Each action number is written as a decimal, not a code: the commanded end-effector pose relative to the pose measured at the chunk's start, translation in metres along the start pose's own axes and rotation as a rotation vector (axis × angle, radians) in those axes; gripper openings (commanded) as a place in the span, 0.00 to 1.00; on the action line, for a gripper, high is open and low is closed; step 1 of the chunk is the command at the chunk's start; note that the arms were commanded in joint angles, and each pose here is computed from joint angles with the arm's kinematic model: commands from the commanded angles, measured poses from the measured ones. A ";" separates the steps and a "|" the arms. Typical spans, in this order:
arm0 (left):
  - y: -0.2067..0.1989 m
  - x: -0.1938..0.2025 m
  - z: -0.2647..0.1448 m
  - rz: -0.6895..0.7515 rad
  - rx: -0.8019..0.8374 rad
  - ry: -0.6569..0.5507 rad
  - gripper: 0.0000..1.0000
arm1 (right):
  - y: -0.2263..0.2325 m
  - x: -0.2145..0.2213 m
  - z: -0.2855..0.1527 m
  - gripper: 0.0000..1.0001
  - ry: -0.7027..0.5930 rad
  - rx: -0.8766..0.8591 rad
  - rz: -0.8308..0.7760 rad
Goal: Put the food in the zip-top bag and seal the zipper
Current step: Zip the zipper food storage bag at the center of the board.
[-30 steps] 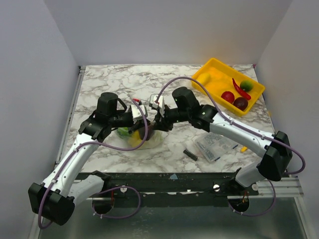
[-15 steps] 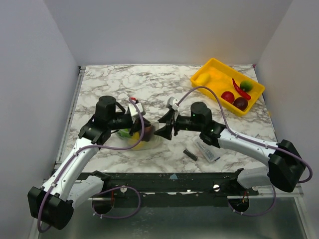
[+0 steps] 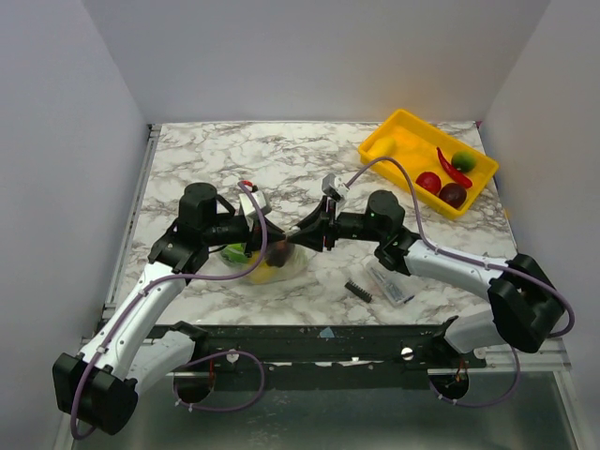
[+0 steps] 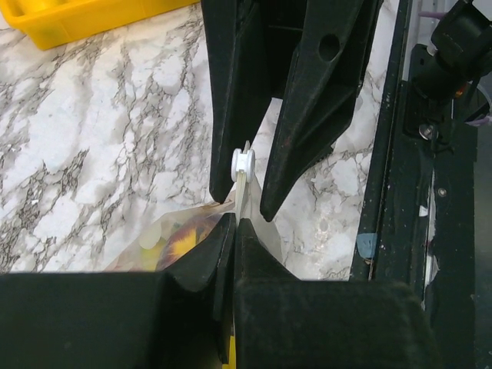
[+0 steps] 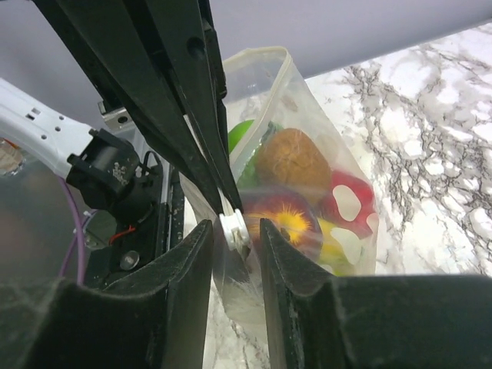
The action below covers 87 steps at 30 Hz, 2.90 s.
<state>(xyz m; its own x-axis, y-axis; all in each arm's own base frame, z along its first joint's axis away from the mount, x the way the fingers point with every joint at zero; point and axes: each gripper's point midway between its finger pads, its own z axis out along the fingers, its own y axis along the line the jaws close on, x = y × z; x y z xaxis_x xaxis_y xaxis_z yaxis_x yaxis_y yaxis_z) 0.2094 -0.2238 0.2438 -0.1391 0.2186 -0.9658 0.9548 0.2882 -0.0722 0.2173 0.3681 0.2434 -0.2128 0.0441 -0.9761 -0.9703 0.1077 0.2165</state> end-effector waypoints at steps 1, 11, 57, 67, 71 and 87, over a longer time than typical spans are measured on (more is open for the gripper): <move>-0.007 -0.019 -0.003 0.046 0.016 -0.056 0.00 | 0.006 -0.002 0.002 0.34 -0.014 -0.057 0.003; -0.009 -0.023 -0.004 0.028 0.018 -0.060 0.00 | 0.012 0.004 0.001 0.00 -0.011 -0.102 0.032; -0.008 0.006 -0.007 0.080 0.027 0.044 0.00 | 0.006 -0.002 -0.015 0.55 0.309 0.086 0.284; -0.012 0.002 -0.007 0.084 0.052 0.039 0.00 | 0.010 -0.011 -0.012 0.30 0.461 0.016 0.262; -0.013 0.001 -0.007 0.088 0.058 0.035 0.00 | 0.018 -0.013 -0.013 0.29 0.472 -0.031 0.263; -0.016 0.000 -0.006 0.081 0.082 0.030 0.00 | 0.015 -0.021 -0.011 0.28 0.462 -0.025 0.226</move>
<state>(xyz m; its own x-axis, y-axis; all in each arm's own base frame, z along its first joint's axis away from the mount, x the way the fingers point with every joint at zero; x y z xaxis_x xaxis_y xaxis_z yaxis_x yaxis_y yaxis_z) 0.1962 -0.2189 0.2355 -0.1088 0.2921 -0.9502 0.9716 0.2332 -0.0395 0.2049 0.3545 0.2546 -0.4609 -0.3897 -0.7973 -0.8858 0.1464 0.4404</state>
